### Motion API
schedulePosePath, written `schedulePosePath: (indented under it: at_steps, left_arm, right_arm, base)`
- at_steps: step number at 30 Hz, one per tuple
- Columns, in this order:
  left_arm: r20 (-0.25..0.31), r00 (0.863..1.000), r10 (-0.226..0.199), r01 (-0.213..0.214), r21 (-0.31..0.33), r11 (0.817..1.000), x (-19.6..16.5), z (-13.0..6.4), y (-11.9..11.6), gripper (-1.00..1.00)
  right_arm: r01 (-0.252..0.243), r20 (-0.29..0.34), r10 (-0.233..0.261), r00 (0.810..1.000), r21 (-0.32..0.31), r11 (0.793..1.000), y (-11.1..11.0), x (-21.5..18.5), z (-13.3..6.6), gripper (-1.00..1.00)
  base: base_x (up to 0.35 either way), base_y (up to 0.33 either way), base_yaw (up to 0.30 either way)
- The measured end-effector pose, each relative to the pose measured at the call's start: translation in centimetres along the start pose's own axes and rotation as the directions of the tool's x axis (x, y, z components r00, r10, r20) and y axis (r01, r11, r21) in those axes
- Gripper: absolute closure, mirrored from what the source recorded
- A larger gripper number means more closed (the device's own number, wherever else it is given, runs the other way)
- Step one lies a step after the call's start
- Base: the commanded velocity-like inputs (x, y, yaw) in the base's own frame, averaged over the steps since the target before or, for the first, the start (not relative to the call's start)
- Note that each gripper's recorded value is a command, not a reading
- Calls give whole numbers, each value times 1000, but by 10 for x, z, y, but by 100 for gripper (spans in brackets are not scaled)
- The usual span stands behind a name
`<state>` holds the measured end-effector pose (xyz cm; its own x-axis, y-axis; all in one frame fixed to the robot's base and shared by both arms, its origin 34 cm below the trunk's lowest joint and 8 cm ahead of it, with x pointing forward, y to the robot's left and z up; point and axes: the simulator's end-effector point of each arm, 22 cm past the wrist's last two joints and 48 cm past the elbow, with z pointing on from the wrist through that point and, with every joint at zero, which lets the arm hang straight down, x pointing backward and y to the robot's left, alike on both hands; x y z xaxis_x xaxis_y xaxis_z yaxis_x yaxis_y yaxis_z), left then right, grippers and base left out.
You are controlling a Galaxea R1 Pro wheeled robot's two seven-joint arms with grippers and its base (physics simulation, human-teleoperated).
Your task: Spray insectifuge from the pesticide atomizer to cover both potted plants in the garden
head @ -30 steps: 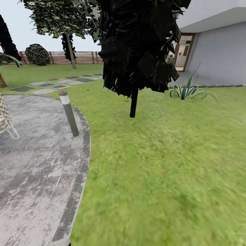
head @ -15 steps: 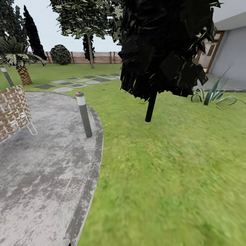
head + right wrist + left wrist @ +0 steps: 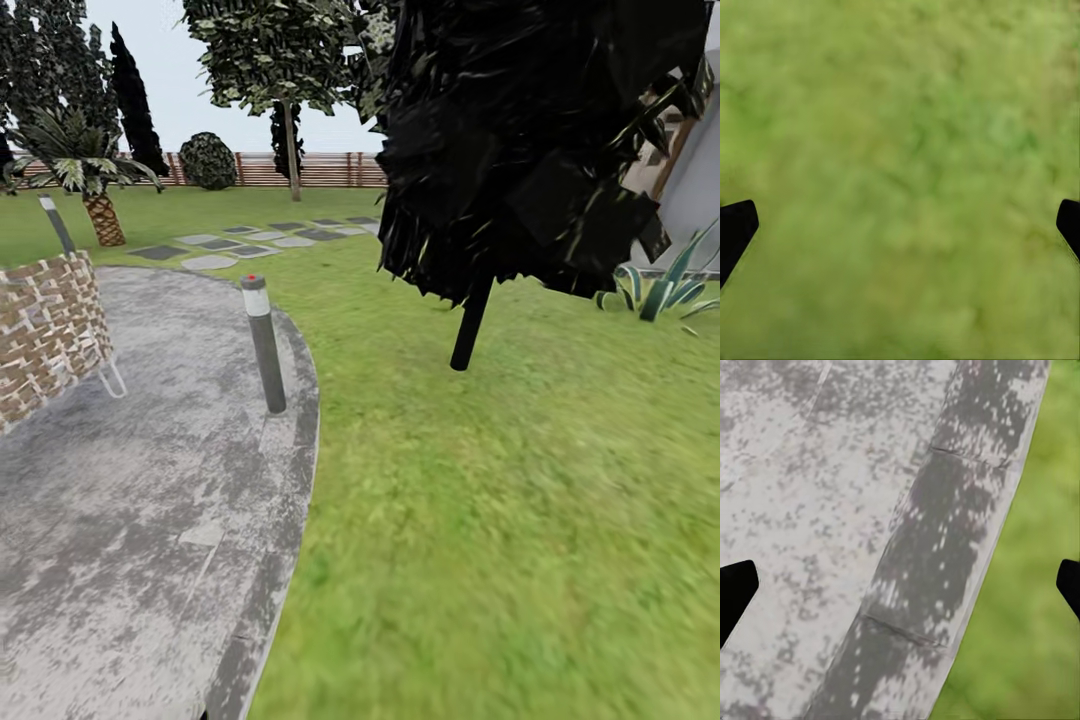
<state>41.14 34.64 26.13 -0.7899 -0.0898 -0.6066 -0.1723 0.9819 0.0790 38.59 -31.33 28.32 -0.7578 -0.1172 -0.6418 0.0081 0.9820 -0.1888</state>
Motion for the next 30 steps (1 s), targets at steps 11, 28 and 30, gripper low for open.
schedulePosePath:
  at_steps: [11, 28, 30]
  left_arm:
    - [3, 1000, -1, 1, 0, 1000, -1, 0, 0, -100]
    - [9, 1000, -1, 1, 1, 1000, -4, 0, 0, -100]
    - [10, 1000, -1, 1, 1, 1000, -4, 0, -1, -100]
  right_arm:
    - [-1, 3, 1, 1000, 0, 1000, 0, -1, 0, -100]
    - [-1, 8, 1, 1000, 1, 1000, 0, -3, 0, -100]
    - [-1, 8, 1, 1000, 1, 1000, 0, -4, 0, -100]
  base:
    - [158, 0, 269]
    - [14, 0, 270]
    - [0, 0, 270]
